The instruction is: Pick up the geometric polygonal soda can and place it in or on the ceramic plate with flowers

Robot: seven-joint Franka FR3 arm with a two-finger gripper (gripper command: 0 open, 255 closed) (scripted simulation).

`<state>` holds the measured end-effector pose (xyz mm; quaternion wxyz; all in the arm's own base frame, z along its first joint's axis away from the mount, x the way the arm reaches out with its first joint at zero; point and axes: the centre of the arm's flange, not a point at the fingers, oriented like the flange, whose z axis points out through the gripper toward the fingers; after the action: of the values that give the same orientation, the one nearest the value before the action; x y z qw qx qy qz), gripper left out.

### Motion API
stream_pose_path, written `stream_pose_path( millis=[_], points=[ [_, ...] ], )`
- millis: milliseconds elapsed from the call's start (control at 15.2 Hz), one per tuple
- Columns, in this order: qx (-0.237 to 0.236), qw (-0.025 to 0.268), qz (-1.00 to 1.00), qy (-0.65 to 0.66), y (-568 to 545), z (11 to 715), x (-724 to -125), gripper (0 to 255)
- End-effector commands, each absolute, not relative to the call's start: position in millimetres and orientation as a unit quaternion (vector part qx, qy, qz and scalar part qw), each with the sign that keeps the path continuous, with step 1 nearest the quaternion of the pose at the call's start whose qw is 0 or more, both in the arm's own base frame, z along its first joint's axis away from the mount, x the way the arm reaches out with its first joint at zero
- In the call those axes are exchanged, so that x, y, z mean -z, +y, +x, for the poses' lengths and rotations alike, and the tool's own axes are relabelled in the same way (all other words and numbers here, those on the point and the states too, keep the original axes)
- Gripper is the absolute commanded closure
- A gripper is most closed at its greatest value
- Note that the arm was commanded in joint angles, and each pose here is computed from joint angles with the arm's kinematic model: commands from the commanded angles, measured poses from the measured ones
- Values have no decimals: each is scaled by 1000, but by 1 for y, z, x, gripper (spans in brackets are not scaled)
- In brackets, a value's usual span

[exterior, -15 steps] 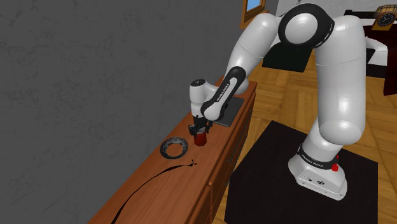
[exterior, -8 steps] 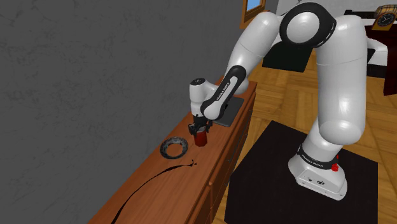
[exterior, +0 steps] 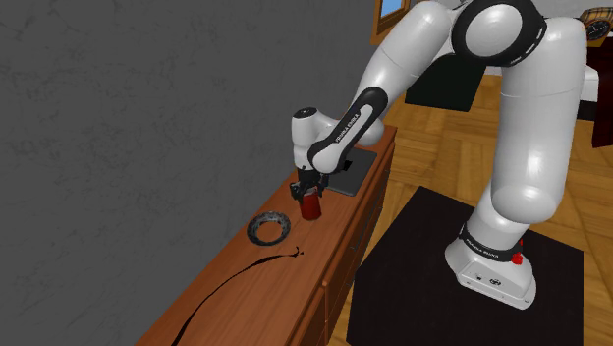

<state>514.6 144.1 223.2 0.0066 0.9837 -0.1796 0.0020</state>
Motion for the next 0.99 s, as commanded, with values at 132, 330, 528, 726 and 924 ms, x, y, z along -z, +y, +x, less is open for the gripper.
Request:
stream_pose_path(
  millis=[132, 330, 528, 726, 924],
  points=[
    [-2, 7, 984, -180, 144, 514, -245, 255],
    [-2, 7, 984, -180, 144, 514, -260, 255],
    [-2, 7, 984, -180, 144, 514, -276, 255],
    [-2, 7, 984, -180, 178, 534, -283, 255],
    [-2, 7, 984, -180, 211, 554, -291, 255]
  ],
)
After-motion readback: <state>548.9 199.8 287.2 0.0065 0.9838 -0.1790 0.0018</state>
